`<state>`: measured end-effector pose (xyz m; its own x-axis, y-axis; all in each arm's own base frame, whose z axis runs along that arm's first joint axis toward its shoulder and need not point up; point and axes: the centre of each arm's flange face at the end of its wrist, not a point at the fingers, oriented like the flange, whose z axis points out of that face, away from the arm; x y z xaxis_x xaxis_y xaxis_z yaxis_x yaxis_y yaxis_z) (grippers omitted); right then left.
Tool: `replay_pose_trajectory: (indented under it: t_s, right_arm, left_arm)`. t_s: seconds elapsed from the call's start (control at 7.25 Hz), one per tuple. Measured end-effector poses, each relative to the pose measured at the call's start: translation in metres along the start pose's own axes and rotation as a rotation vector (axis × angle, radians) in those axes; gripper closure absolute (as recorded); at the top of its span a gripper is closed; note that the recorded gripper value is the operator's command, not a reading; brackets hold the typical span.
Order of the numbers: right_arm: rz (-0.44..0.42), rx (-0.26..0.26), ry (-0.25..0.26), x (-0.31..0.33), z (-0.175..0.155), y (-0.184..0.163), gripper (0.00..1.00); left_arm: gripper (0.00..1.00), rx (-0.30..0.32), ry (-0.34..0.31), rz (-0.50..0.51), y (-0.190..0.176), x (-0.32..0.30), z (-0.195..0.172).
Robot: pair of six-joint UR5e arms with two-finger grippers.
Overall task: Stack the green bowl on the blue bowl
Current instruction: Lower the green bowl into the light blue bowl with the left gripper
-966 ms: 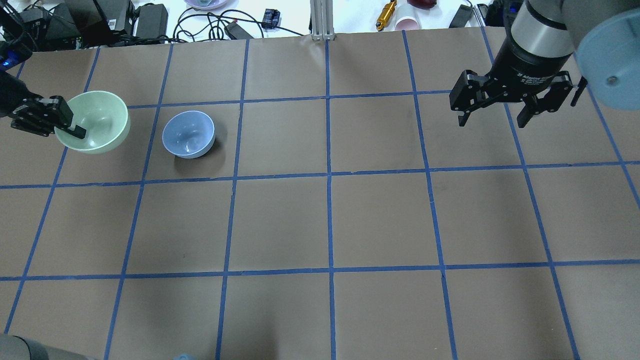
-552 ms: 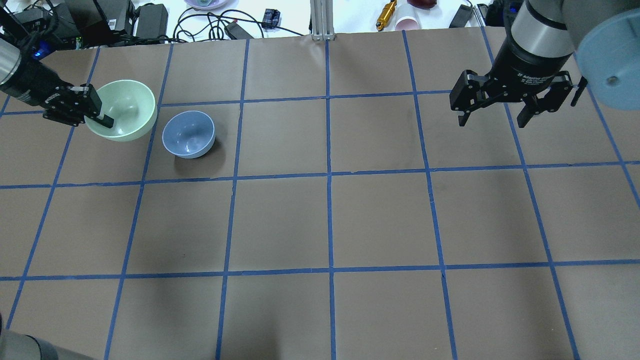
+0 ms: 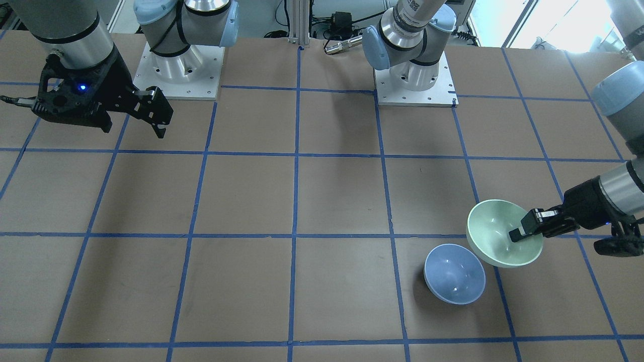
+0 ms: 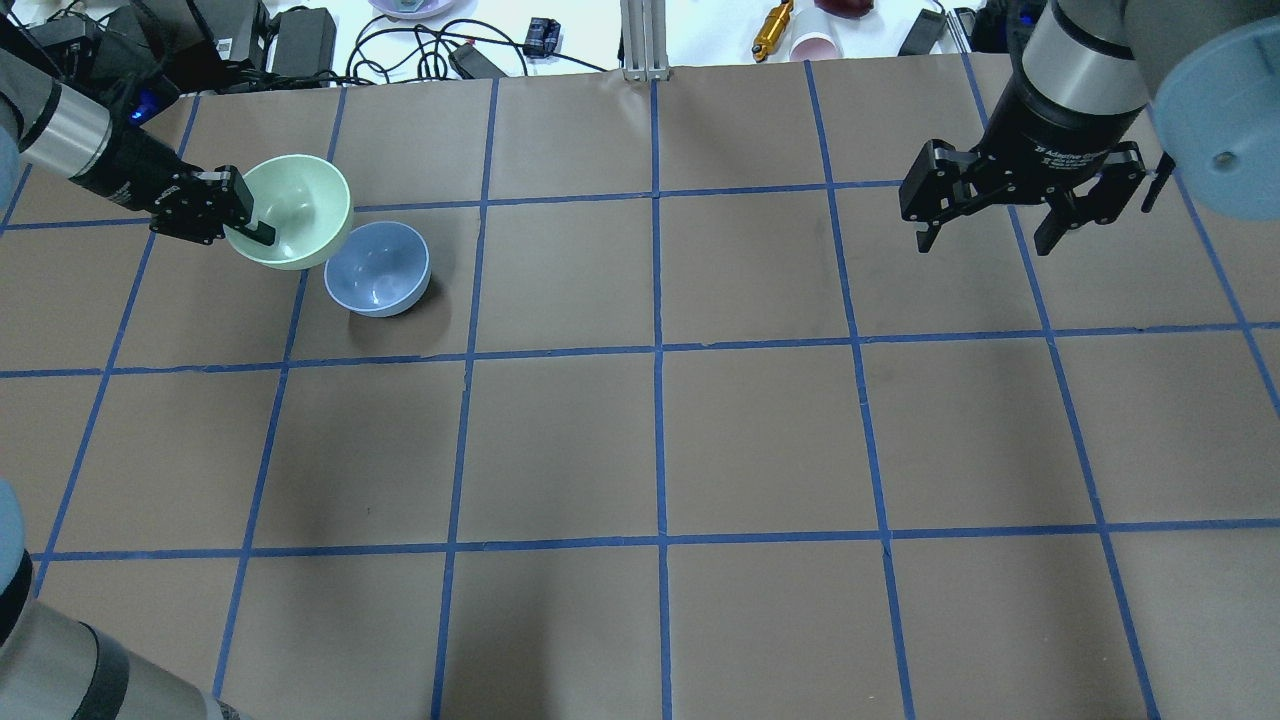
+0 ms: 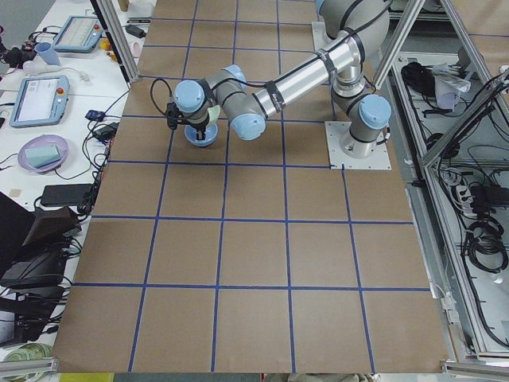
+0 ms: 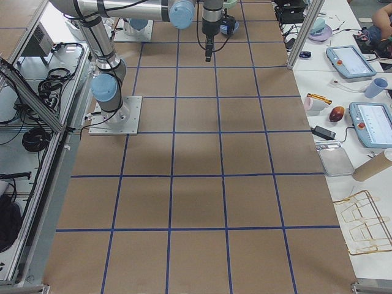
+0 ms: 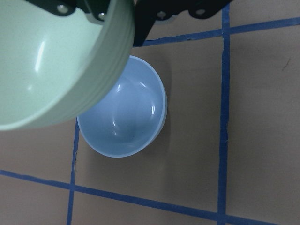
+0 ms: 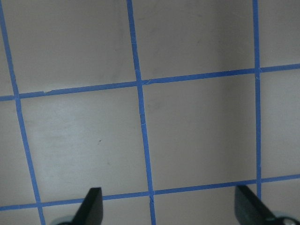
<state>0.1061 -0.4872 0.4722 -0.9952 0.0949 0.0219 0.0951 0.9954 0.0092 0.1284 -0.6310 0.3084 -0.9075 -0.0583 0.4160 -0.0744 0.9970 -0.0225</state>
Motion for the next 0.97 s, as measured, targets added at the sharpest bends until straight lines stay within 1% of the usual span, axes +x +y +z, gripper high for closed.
replay_pose_trajectory:
  t_s: [0.41, 0.69, 0.97]
  right_arm:
    - [0.0, 0.0, 0.0, 0.0, 0.0, 0.0, 0.0]
    - [0.0, 0.0, 0.0, 0.0, 0.0, 0.0, 0.0]
    - [0.0, 0.0, 0.0, 0.0, 0.0, 0.0, 0.0]
  left_arm:
    - [1.0, 0.022, 0.03, 0.009, -0.016, -0.01, 0.029]
    - [1.0, 0.009, 0.039, 0.013, -0.019, -0.007, 0.047]
    - [1.0, 0.004, 0.04, 0.02, -0.021, -0.002, 0.056]
